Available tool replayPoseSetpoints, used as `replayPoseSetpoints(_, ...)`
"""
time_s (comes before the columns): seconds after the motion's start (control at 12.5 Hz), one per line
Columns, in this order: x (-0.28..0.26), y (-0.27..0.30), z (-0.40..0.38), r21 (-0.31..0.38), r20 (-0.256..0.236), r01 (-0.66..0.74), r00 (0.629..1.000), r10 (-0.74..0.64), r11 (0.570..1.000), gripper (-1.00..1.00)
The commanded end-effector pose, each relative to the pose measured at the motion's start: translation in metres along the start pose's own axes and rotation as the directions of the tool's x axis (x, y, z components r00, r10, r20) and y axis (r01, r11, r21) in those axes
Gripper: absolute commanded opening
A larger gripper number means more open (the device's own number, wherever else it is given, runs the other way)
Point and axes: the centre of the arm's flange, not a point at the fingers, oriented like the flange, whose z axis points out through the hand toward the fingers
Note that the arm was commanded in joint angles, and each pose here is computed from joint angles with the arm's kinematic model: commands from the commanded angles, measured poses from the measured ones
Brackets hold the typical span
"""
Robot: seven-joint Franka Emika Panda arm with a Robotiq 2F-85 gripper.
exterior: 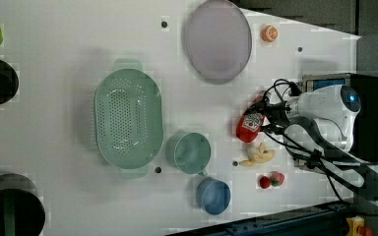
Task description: Pick Ketchup from oven and place it on table.
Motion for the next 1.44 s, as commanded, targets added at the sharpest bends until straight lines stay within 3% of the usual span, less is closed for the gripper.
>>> replayPoseSetpoints(0.08,0.018,-0.013,-0.059,0.11,-0.048,-0.07,0.996,0.075,0.991,1.0)
replayPoseSetpoints(0.16,0.023,-0.018,-0.096,0.163,-0.072,-0.093,0.992,0.106,0.982,1.0)
replayPoseSetpoints(0.48,0.033,-0.016,-0.232,0.262,-0.108,-0.091,0.987,0.123,0.961,1.0)
replayPoseSetpoints(0.72,0.033,-0.001,-0.359,0.29,-0.114,-0.084,0.986,0.121,0.953,1.0)
replayPoseSetpoints(1.04,0.031,0.01,-0.409,0.257,-0.096,-0.093,0.988,0.121,0.962,1.0)
replayPoseSetpoints(1.28,0.022,0.029,-0.425,0.142,-0.024,-0.106,0.994,0.111,0.984,1.0)
replayPoseSetpoints(1.44,0.021,0.03,-0.424,0.13,-0.014,-0.106,0.994,0.109,0.986,1.0)
